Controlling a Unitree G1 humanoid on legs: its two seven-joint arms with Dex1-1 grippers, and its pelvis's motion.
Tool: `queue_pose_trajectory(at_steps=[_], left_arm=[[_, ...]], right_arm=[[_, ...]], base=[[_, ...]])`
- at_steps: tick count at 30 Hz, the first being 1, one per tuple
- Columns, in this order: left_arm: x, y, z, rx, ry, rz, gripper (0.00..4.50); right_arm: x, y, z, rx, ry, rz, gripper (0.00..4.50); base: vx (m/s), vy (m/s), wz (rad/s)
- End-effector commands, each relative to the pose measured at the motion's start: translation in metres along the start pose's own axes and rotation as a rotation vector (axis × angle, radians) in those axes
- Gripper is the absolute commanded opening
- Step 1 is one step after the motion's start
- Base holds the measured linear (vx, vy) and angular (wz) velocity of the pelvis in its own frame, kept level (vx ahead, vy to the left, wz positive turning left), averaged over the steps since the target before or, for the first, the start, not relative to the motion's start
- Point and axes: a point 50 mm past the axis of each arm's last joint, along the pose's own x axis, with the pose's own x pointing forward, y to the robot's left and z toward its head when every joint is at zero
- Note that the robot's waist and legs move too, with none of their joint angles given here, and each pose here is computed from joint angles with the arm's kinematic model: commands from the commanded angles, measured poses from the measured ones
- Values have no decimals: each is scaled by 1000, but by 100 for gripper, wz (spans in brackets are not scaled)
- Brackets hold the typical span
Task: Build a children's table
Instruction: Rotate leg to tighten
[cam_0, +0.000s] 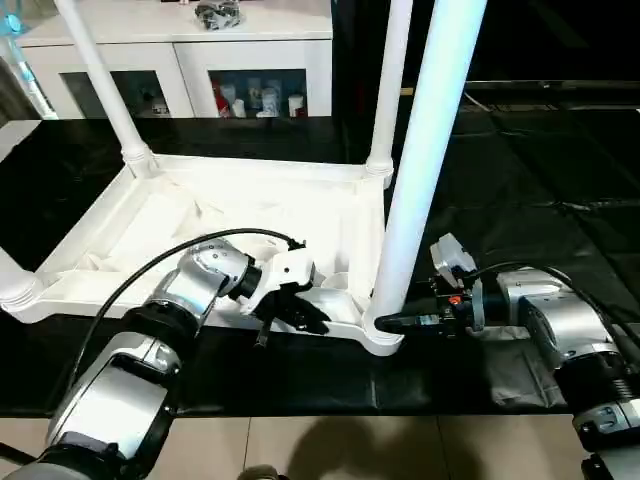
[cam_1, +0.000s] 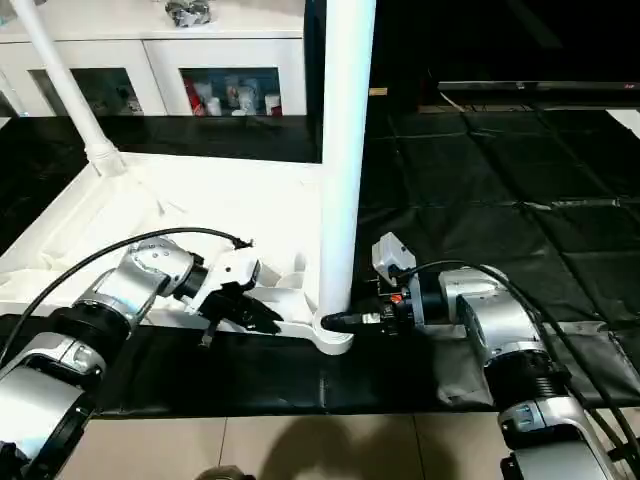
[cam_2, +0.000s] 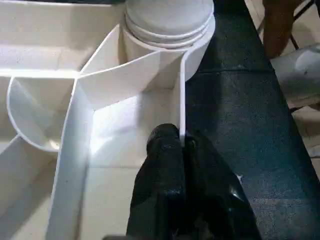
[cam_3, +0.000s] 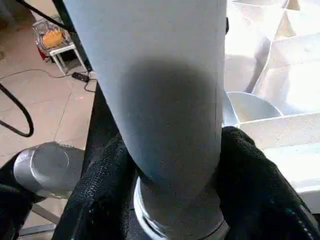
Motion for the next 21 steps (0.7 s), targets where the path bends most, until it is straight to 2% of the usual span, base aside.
queue_pose_trajectory(at_steps=[1, 4, 8, 14, 16, 21], left_arm=[[6, 10, 13, -3, -25, 79, 0], [11, 15, 19, -23, -51, 129, 0], [29, 27, 41, -93, -117, 251, 0], [45, 40, 59, -223, -166, 424, 0], [47, 45, 64, -260, -180, 504, 0], [47, 45, 66, -253, -181, 488, 0]], right_arm=[[11, 2, -1, 41, -41, -9, 207], [16, -2, -4, 51, -41, -90, 205], [39, -16, -4, 102, -70, -341, 199], [74, -29, 9, 179, -87, -555, 198], [91, -33, 19, 211, -101, -634, 198], [99, -33, 26, 189, -160, -625, 198]], base=[[0, 0, 0], [0, 0, 0], [0, 0, 0], [0, 0, 0], [0, 0, 0], [0, 0, 0]])
